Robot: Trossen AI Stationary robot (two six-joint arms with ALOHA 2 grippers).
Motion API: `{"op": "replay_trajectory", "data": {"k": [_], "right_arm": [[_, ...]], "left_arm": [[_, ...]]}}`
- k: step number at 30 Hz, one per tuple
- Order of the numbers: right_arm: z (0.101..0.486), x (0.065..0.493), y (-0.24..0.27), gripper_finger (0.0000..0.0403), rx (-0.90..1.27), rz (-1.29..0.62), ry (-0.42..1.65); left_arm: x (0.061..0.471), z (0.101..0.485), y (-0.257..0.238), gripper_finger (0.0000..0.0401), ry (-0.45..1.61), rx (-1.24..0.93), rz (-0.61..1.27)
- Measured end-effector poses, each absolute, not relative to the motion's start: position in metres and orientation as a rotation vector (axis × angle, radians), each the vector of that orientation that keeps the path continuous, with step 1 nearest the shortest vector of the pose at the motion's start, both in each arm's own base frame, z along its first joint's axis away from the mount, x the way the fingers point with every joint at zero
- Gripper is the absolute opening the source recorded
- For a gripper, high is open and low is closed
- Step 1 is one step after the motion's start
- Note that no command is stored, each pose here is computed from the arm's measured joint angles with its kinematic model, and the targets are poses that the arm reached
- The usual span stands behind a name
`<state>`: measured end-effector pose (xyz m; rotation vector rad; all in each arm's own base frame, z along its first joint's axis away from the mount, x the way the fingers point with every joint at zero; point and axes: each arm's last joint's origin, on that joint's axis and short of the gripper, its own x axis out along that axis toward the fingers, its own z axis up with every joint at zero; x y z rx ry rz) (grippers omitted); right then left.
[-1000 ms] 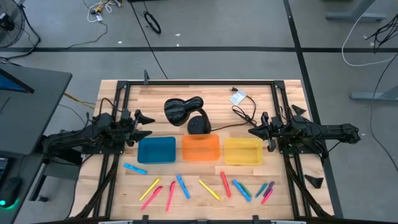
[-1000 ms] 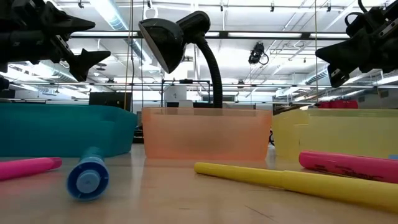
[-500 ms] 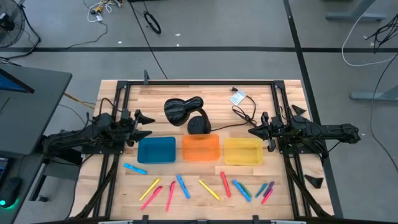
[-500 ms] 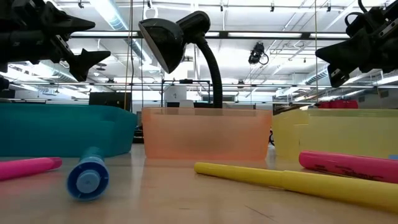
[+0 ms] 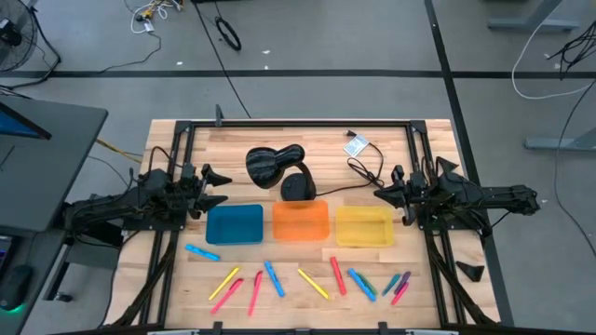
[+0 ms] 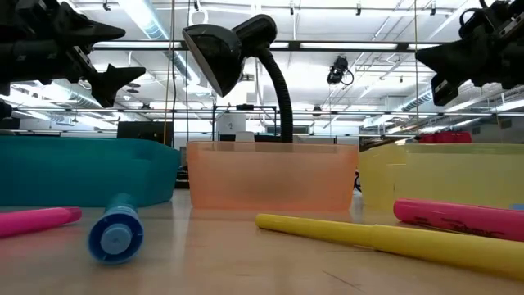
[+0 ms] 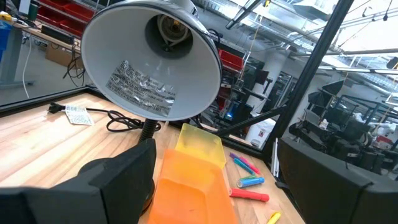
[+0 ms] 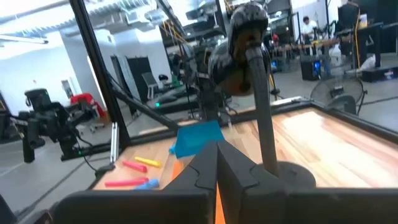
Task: Pick & Place Markers
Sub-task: Put the right blue highlighter pen into the yellow bin
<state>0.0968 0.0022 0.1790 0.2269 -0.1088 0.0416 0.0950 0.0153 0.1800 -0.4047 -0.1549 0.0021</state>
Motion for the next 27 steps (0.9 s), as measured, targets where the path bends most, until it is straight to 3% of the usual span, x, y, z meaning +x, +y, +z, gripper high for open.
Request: {"op": "replay_trajectory", "data": {"k": [19,27], "right_arm": [[0.184,0.096,0.002,0.0016,0.299,0.049,-0.135],[0.237,0.085,0.000,0.0062,0.298,-0.015,-0.094]], "left_arm": [[0.095,0.180,0.015,0.0342,-0.155,-0.405,0.002],[0.095,0.180,0.015,0.0342,-0.155,-0.405,0.002]]}}
